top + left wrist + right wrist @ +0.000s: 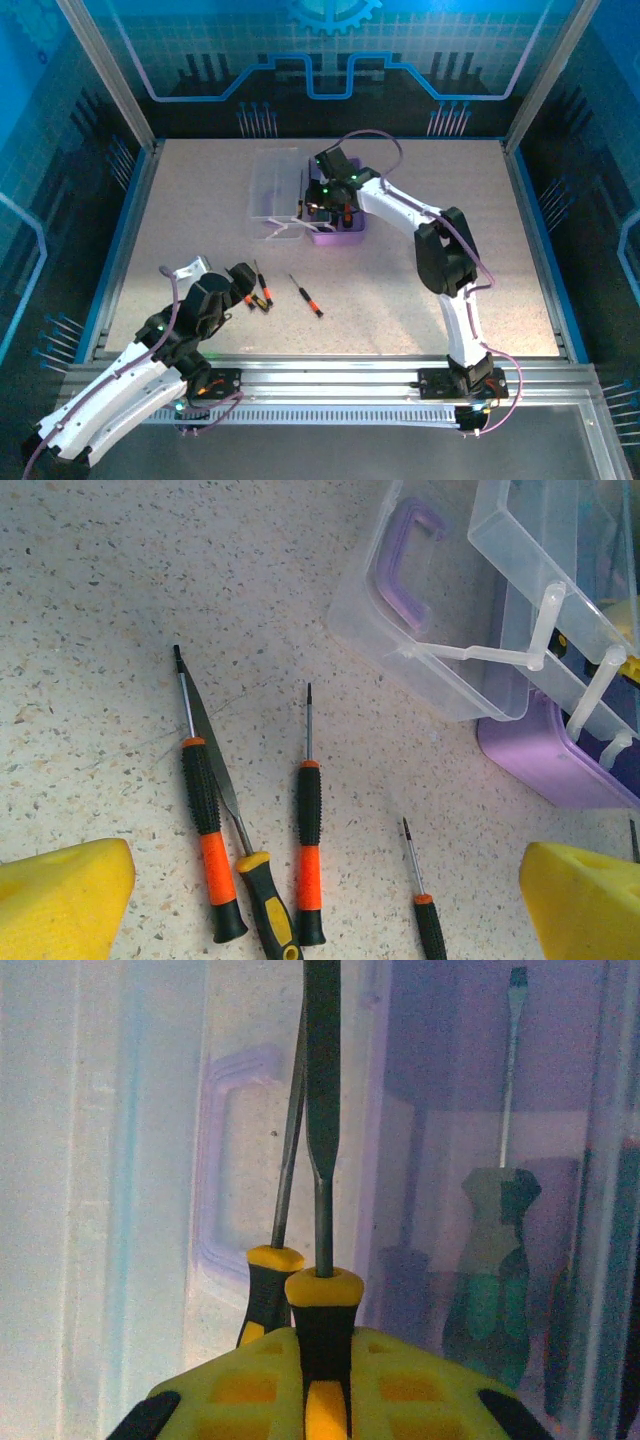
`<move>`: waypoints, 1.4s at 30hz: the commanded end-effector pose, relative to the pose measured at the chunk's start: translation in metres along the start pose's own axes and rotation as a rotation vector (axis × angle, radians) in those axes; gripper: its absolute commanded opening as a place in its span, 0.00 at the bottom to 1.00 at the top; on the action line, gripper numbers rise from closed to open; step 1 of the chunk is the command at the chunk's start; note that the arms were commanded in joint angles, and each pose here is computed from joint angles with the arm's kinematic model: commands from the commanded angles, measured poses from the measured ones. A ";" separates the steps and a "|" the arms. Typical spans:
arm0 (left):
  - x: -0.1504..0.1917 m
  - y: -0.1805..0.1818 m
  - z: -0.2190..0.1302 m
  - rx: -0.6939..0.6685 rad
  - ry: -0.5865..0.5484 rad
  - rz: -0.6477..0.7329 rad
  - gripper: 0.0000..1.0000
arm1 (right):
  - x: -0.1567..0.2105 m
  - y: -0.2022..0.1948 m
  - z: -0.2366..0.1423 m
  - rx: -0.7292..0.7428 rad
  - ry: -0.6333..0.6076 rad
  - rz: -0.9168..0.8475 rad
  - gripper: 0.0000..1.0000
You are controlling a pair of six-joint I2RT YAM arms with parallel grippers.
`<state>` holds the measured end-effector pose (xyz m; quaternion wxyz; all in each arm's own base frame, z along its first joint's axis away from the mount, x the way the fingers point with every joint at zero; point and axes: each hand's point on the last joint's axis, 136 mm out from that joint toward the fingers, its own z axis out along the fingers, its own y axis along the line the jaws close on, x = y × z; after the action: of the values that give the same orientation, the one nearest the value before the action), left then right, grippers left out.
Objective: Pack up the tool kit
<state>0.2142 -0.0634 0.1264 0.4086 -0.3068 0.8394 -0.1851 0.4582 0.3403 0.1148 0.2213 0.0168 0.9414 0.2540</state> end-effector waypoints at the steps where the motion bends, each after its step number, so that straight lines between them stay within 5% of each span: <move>1: -0.001 0.003 -0.002 -0.010 0.005 0.001 0.99 | 0.006 0.007 0.009 0.001 0.026 0.020 0.16; 15: -0.005 -0.002 -0.006 0.003 0.002 0.009 0.99 | 0.004 0.018 0.007 -0.036 0.030 0.039 0.35; 29: -0.003 -0.021 -0.001 0.086 0.009 0.027 0.99 | -0.024 0.028 -0.071 -0.041 -0.127 -0.047 0.38; 36: 0.002 -0.038 0.005 0.134 0.035 0.060 0.99 | -0.018 0.003 -0.097 -0.027 -0.166 -0.074 0.38; 42: 0.019 -0.067 0.014 0.300 0.093 0.063 0.99 | 0.020 -0.061 -0.113 0.077 -0.131 -0.083 0.41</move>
<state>0.2337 -0.1053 0.1364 0.4070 -0.2430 0.8427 -0.2553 0.4038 0.2622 0.1698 0.2833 0.0062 0.9304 0.2327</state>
